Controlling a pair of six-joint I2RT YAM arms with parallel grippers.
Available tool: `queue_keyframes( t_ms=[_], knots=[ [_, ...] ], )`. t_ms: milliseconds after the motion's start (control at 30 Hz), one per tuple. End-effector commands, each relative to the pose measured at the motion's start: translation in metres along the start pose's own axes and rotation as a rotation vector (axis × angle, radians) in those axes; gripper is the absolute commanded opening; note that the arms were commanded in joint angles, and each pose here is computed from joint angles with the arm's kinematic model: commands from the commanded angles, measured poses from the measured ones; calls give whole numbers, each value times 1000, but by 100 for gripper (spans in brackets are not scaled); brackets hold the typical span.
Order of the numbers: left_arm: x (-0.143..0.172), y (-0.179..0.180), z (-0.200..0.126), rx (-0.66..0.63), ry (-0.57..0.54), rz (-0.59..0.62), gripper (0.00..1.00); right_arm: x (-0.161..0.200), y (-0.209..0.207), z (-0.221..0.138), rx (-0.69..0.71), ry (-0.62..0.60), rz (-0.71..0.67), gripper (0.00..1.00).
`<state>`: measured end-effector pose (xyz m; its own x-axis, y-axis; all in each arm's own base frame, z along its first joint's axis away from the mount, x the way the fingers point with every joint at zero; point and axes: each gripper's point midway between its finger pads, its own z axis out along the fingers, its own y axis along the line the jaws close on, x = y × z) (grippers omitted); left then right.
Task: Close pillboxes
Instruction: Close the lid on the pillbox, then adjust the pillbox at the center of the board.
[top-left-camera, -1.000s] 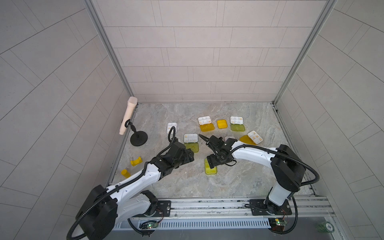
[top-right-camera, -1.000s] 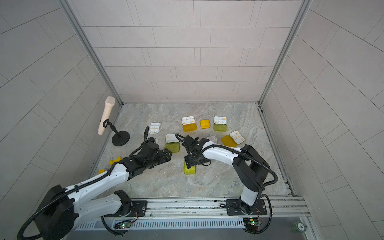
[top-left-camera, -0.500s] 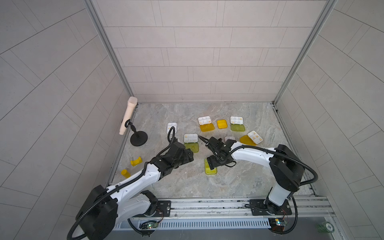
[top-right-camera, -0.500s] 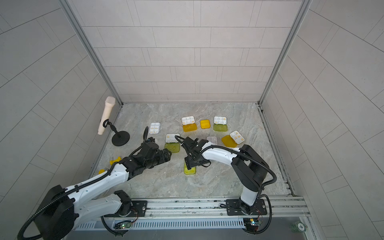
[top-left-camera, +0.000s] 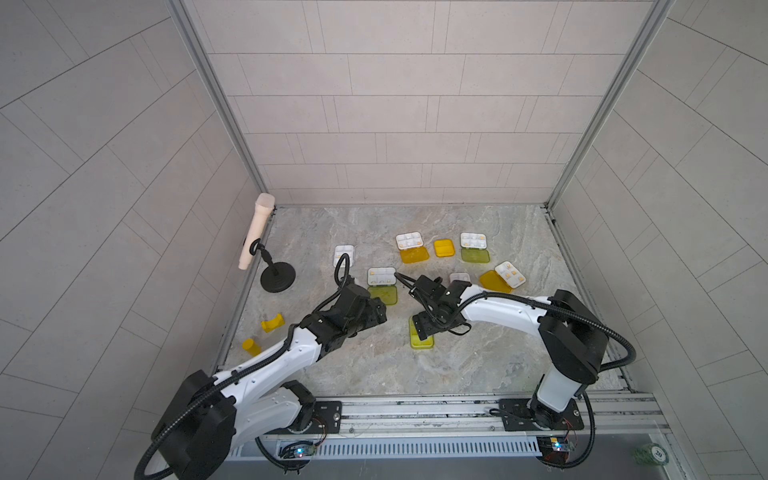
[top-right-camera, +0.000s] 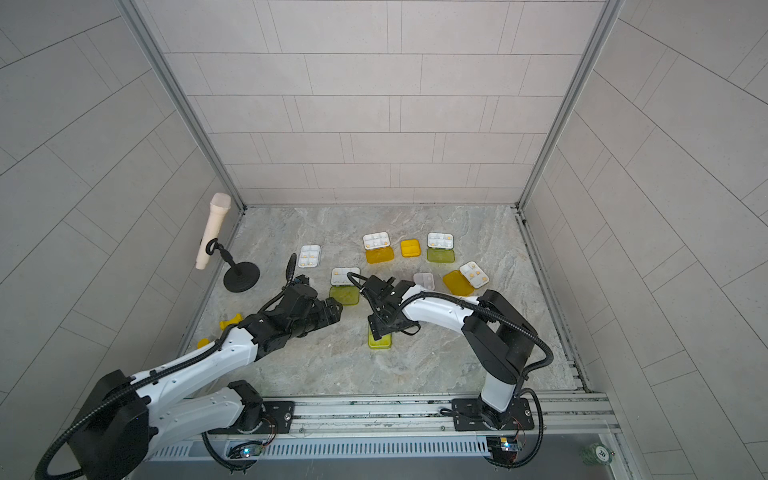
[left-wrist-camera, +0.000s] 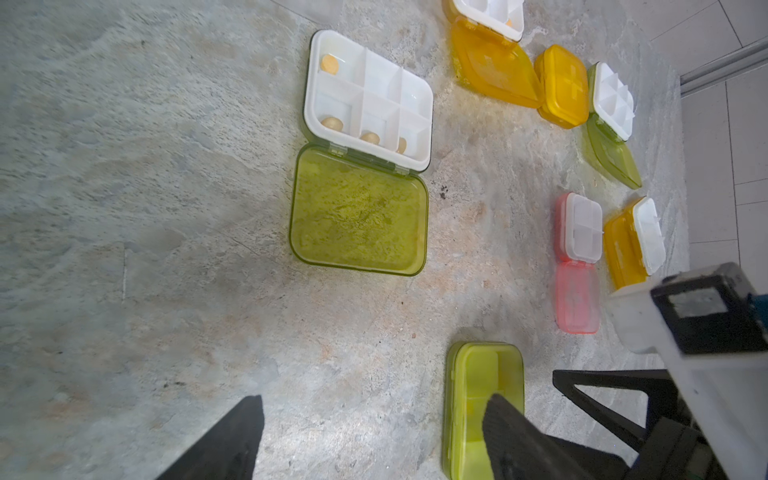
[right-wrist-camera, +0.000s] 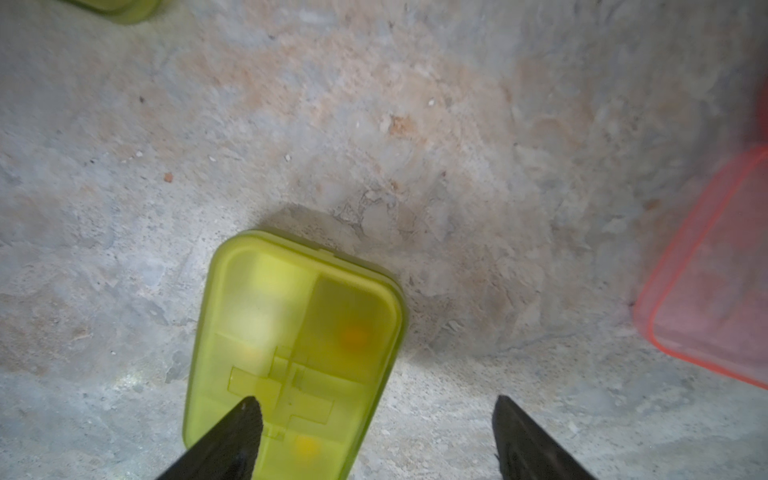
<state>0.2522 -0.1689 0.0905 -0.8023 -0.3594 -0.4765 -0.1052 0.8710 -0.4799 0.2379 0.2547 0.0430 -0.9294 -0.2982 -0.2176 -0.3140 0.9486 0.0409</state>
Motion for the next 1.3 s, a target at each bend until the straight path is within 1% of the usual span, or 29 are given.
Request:
queue_keyframes(
  t_ms=[0,200,467,567,733,900,1067,1267],
  knots=[
    [-5,9,-4,-30,-29,-17,87,0,1,-2,65,0,-17,91],
    [-8,12,-10,-35,-46,-22,87,-12,18,-2,45,-30,-4,95],
    [-6,17,-12,-45,-46,-26,87,-7,21,12,49,-8,11,95],
    [-8,18,-12,-47,-50,-30,87,-4,17,16,65,-4,14,94],
    [-9,18,-12,-46,-51,-32,87,-1,8,21,84,-1,33,89],
    [-9,18,-11,-50,-49,-34,87,-3,-7,22,98,-15,81,86],
    [-11,18,-11,-53,-51,-32,87,-6,-19,21,110,-31,135,85],
    [-13,17,-9,-55,-47,-40,87,-6,-23,21,108,-46,186,86]
  ],
)
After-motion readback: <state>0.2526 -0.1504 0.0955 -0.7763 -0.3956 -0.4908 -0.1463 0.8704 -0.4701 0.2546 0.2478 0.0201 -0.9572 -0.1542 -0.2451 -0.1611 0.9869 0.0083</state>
